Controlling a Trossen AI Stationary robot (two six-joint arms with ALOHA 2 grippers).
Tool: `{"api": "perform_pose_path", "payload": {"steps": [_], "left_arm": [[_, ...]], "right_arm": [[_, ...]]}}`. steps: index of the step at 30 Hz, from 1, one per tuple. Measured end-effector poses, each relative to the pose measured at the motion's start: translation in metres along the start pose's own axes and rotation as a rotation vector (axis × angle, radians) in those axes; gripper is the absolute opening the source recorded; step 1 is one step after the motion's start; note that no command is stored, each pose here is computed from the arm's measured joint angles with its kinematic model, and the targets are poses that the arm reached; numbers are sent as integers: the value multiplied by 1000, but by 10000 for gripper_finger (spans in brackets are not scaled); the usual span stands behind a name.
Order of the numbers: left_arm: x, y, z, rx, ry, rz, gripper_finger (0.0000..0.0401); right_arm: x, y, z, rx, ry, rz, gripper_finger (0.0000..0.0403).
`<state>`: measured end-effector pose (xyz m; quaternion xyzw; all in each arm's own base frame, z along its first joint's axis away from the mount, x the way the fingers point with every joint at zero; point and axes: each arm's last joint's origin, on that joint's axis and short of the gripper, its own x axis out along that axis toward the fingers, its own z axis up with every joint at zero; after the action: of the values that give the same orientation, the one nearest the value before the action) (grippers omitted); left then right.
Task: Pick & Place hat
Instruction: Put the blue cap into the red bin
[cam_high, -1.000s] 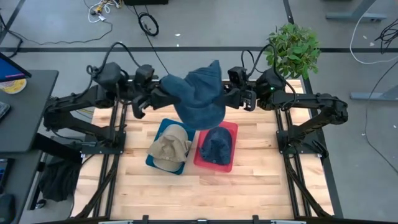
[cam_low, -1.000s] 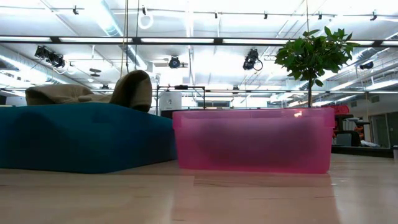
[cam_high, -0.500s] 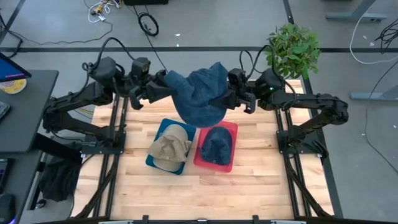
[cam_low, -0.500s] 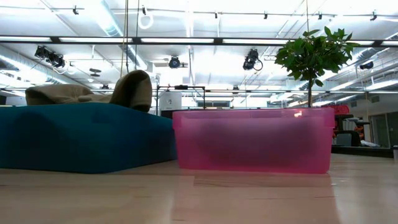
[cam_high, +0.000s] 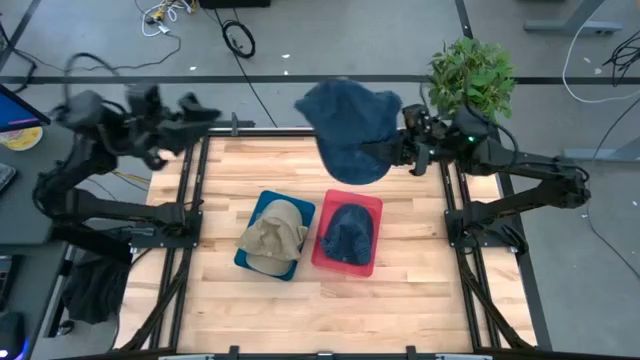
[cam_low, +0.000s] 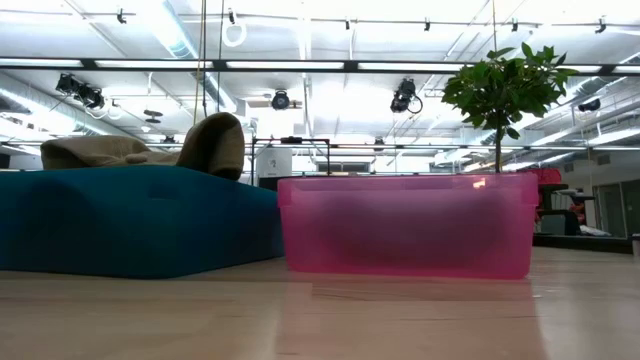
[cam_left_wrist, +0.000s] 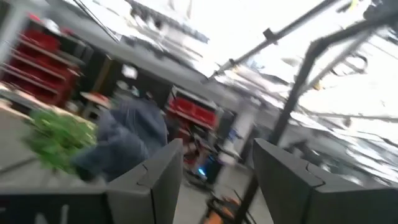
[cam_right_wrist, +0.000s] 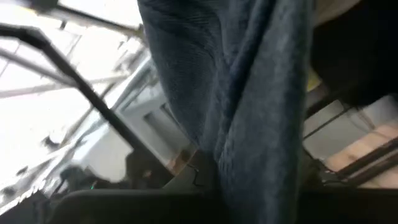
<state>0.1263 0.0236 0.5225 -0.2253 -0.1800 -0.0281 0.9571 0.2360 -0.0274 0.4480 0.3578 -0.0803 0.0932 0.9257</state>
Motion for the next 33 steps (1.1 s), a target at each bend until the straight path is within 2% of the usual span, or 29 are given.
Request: {"api": "perform_pose_path", "payload": {"steps": [2, 5, 11, 14, 18, 23, 28, 33], "left_arm": [[-10, -3, 4, 10, -28, 32, 192], [-18, -5, 7, 14, -52, 64, 184], [-16, -2, 3, 68, -22, 98, 177], [-12, 1, 1, 97, -14, 125, 177], [-5, 4, -3, 124, 1, 136, 177], [5, 10, -8, 97, 27, 150, 177], [9, 12, -10, 92, 35, 154, 177], [9, 12, -10, 92, 42, 139, 177]], "right_arm": [[-13, -7, -10, 34, -45, -31, 6], [-30, -28, -36, 100, -95, -18, 6], [-58, -72, -107, 278, -241, 15, 6], [-66, -76, -136, 311, -301, -6, 6], [-71, -70, -158, 282, -370, -91, 6], [-68, -68, -179, 289, -367, -219, 6], [-59, -73, -205, 301, -264, -274, 6], [-51, -83, -241, 383, -164, -334, 6]]}}
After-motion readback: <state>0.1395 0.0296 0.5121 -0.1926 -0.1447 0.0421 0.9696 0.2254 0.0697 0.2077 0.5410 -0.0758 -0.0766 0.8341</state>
